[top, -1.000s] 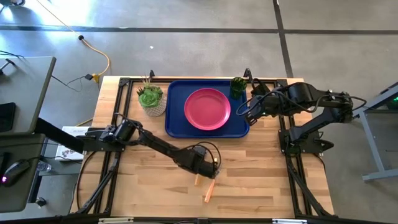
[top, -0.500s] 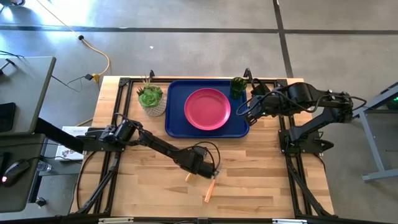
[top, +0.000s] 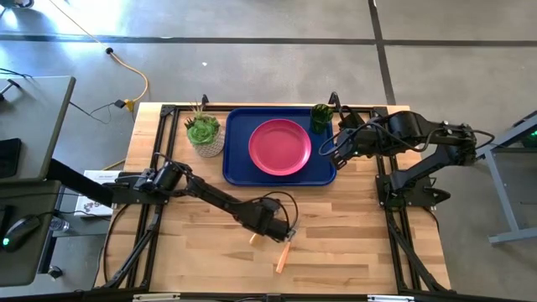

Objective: Pick and place plate/cup/fork/spoon on tray
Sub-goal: Put the orange spoon on the blue serving tray to the left side of the pink plate

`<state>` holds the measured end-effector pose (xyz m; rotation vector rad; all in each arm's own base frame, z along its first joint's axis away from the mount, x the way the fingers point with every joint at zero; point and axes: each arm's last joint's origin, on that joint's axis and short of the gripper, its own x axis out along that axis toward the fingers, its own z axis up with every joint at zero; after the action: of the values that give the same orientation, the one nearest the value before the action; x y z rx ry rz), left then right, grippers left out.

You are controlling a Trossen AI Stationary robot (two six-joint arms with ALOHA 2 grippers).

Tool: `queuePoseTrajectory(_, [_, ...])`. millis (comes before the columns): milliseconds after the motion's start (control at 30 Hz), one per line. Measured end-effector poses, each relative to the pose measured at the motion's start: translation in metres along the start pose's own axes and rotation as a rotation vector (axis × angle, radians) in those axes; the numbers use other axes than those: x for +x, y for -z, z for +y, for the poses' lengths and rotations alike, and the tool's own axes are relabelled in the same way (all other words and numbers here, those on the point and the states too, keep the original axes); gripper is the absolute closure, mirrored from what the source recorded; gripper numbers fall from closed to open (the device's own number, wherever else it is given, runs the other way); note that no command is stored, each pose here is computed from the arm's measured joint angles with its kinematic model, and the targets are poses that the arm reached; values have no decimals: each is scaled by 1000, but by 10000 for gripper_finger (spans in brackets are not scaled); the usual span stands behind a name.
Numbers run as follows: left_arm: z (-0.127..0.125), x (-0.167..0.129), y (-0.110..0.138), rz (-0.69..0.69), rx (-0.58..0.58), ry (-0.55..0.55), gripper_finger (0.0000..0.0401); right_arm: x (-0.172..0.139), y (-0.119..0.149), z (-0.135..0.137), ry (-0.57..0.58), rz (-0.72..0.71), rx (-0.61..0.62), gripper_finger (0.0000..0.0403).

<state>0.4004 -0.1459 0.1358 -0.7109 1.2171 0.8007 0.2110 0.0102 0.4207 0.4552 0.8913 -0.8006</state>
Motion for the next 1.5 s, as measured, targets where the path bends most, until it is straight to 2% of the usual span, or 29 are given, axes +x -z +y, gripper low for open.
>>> queuePoseTrajectory(500, [-1,-24,-2,15,-3,87,360,0,0,0,4,-7,20,265])
queuePoseTrajectory(800, [11,-57,-13,-35,9,94,360,0,-1,1,-8,-4,31,265])
queuePoseTrajectory(1000, [30,-80,-30,-68,-8,46,360,0,-1,1,-17,-10,37,265])
queuePoseTrajectory(1200, [53,-102,-58,-105,-28,17,360,0,-2,2,-24,-11,43,265])
queuePoseTrajectory(1500, [97,-125,-98,-175,-72,-16,360,0,-2,2,-28,-8,43,265])
